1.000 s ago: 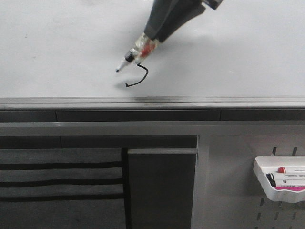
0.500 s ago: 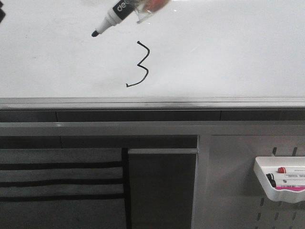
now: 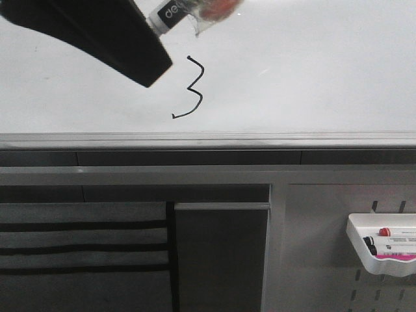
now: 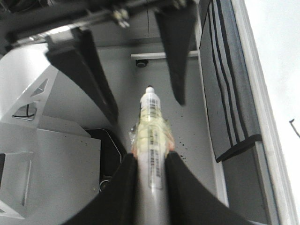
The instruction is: Write number 3 on whiteboard
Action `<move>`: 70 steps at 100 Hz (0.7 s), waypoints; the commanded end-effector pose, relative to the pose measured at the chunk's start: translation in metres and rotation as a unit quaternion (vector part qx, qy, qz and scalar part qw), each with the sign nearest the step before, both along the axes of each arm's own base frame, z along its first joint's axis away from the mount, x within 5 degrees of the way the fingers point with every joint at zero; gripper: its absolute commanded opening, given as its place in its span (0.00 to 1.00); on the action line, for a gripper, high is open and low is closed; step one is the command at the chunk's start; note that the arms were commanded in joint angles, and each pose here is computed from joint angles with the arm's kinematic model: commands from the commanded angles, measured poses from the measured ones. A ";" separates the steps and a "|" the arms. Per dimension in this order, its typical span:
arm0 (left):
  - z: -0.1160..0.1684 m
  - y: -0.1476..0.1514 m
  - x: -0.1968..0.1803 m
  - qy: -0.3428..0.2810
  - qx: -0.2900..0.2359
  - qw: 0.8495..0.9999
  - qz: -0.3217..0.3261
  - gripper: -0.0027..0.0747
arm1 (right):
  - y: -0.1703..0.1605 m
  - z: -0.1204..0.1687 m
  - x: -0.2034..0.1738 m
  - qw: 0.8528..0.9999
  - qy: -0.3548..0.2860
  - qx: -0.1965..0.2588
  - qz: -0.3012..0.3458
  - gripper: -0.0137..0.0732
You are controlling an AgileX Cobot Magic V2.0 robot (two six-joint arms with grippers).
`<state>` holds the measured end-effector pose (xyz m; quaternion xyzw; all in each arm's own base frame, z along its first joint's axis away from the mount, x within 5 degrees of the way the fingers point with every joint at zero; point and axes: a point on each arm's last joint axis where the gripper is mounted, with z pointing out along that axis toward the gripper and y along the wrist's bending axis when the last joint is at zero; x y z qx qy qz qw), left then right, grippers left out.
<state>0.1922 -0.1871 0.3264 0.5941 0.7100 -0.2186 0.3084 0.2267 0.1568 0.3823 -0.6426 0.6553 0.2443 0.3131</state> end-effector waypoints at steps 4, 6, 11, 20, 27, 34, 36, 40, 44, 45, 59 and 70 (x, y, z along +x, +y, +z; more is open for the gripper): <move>0.021 -0.011 0.006 -0.019 -0.047 0.999 0.001 0.56 | -0.001 0.018 -0.013 0.999 -0.023 0.030 0.026 0.17; 0.022 -0.011 0.006 -0.021 -0.049 0.999 -0.002 0.56 | -0.001 0.018 -0.013 0.999 -0.024 0.030 0.025 0.17; 0.024 -0.012 0.007 -0.026 -0.052 0.998 -0.005 0.56 | -0.001 0.018 -0.012 0.999 -0.025 0.031 0.024 0.17; 0.027 -0.012 0.007 -0.027 -0.052 0.998 -0.008 0.56 | -0.001 0.018 -0.012 0.999 -0.026 0.030 0.023 0.17; 0.026 -0.012 0.005 -0.028 -0.047 0.998 -0.021 0.55 | -0.001 0.018 -0.012 0.999 -0.028 0.026 0.024 0.17; 0.027 -0.012 0.005 -0.029 -0.048 0.998 -0.021 0.52 | -0.001 0.018 -0.012 0.999 -0.033 0.024 0.027 0.17; 0.028 -0.012 0.005 -0.030 -0.048 0.998 -0.023 0.51 | -0.001 0.018 -0.012 0.999 -0.035 0.023 0.029 0.17; 0.028 -0.012 0.005 -0.030 -0.048 0.998 -0.024 0.46 | -0.001 0.018 -0.012 0.999 -0.036 0.024 0.028 0.17; 0.028 -0.012 0.005 -0.030 -0.048 0.998 -0.023 0.42 | -0.001 0.018 -0.012 0.999 -0.036 0.024 0.028 0.17; 0.028 -0.012 0.005 -0.030 -0.048 0.998 -0.023 0.41 | -0.001 0.018 -0.012 0.999 -0.036 0.024 0.028 0.17; 0.028 -0.012 0.005 -0.031 -0.049 0.998 -0.023 0.27 | -0.001 0.018 -0.012 0.999 -0.035 0.028 0.028 0.17; 0.028 -0.012 0.005 -0.031 -0.049 0.998 -0.023 0.18 | -0.001 0.018 -0.012 0.999 -0.034 0.028 0.029 0.17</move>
